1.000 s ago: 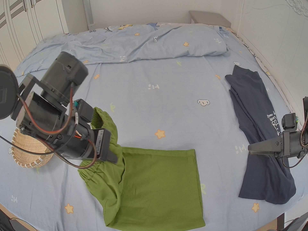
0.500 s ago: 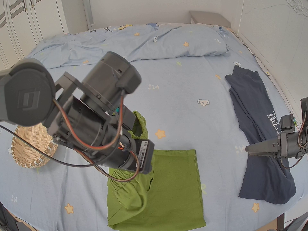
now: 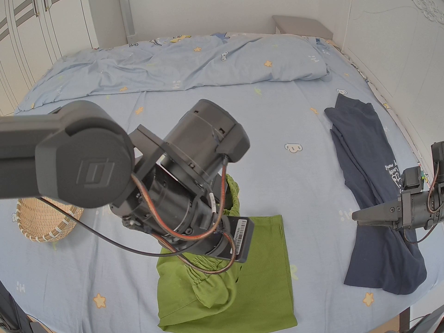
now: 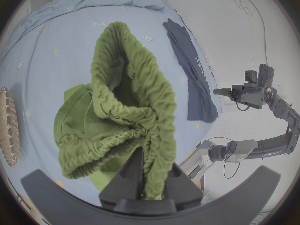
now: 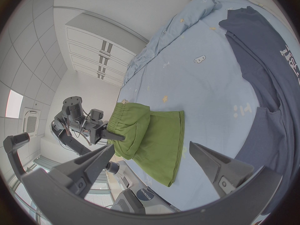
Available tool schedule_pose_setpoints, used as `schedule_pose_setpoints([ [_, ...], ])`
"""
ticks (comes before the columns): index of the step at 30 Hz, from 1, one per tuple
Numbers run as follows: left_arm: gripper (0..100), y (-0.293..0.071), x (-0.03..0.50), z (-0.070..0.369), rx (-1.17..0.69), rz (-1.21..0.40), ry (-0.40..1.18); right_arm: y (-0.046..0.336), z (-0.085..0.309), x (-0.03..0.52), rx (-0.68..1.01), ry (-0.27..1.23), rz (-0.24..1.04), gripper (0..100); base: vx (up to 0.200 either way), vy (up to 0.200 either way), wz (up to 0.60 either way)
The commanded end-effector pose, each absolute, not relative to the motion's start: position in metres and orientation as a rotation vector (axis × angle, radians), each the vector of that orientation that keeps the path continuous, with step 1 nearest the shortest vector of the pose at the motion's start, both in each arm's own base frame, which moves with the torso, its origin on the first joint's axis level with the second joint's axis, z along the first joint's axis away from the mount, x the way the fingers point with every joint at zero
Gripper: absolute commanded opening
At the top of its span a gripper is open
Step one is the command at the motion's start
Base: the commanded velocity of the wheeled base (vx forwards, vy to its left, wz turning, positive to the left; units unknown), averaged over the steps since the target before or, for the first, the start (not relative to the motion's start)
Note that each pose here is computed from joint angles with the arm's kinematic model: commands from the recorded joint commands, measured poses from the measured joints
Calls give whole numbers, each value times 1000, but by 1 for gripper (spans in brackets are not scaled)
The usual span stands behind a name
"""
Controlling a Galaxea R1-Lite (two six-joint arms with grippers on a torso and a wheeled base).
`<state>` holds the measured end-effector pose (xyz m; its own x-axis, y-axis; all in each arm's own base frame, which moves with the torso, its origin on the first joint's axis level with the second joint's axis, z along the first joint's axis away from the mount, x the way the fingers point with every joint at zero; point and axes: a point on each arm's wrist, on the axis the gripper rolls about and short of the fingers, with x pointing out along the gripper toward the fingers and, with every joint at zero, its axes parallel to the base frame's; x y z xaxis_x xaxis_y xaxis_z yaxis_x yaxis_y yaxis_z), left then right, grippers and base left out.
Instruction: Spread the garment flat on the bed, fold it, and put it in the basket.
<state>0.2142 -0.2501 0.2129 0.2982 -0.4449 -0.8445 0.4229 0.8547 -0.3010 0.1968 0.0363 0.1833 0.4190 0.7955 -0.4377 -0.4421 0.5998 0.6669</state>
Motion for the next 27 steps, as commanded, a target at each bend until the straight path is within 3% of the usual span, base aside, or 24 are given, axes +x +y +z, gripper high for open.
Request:
schedule_pose_setpoints([
  [1, 0, -260, 212, 205, -19, -574, 1132, 36, 183, 197, 498, 814, 816, 100, 0, 0, 0],
  [5, 0, -268, 207, 200, 4, -587, 1141, 36, 183, 198, 499, 815, 815, 100, 0, 0, 0],
  [6, 100, -269, 205, 199, 9, -592, 1144, 36, 183, 197, 499, 814, 816, 100, 0, 0, 0],
  [17, 100, -280, 191, 199, 19, -640, 1132, 36, 183, 198, 497, 815, 817, 100, 0, 0, 0],
  [23, 100, -290, 193, 197, -173, -687, 1009, 37, 182, 197, 498, 817, 820, 100, 0, 0, 0],
  [27, 100, -259, 215, 208, -305, -609, 953, 42, 183, 194, 487, 827, 846, 100, 0, 0, 0],
])
